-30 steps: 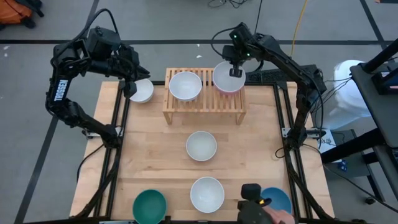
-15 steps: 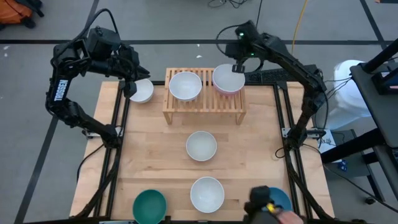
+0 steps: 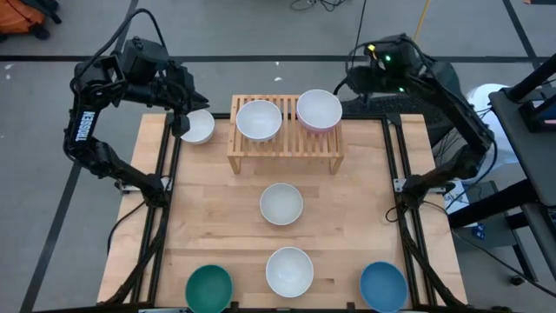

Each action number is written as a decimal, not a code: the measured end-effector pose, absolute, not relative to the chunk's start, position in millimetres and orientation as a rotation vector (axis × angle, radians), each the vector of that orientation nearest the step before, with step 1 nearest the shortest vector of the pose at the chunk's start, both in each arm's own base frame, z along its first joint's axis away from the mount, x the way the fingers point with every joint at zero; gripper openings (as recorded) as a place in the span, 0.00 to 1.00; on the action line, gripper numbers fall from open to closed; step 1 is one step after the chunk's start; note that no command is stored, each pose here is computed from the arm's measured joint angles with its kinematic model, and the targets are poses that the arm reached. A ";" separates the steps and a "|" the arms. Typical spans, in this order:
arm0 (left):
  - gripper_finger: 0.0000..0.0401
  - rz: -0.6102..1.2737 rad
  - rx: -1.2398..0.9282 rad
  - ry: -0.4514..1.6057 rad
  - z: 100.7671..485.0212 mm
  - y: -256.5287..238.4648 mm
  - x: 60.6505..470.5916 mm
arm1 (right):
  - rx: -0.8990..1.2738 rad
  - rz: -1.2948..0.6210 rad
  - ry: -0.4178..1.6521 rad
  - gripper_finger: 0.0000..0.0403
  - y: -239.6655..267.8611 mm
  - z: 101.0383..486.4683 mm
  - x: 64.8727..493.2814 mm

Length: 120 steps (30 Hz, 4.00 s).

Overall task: Place and stack bowls onto a shelf
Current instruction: Stack the gray bowl on top of the white bowl on the shelf

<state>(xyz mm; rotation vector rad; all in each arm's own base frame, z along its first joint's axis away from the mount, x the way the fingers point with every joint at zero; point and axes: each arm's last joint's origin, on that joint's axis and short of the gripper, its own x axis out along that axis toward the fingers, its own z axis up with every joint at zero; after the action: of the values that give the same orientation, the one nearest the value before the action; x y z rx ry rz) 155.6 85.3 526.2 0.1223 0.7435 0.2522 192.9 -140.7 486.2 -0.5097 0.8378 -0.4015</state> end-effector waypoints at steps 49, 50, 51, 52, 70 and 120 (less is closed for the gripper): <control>0.14 0.203 -0.083 0.777 514.9 72.8 190.7 | -0.410 -0.426 0.793 0.00 -113.1 497.3 166.0; 0.15 0.182 -0.101 0.786 511.7 74.3 196.9 | -0.410 -0.426 0.793 0.00 -113.1 497.3 166.0; 0.17 0.149 -0.120 0.794 508.8 74.5 202.1 | -0.410 -0.426 0.793 0.00 -113.1 497.3 166.0; 0.18 0.104 -0.133 0.804 505.7 74.2 207.0 | -0.409 -0.426 0.792 0.00 -113.1 497.3 166.0; 0.19 -0.358 0.233 1.155 416.6 29.1 273.4 | -0.385 -0.436 0.786 0.00 -112.9 497.4 165.8; 0.19 -0.458 0.436 1.026 242.2 -54.1 321.5 | -0.430 -0.486 0.656 0.00 -81.2 518.9 118.0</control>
<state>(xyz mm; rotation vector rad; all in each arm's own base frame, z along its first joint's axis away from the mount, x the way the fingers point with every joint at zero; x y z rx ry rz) 321.5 -54.1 242.2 0.4357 1.0259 -0.4577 118.0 -81.2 518.9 -0.4297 0.6559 -0.4862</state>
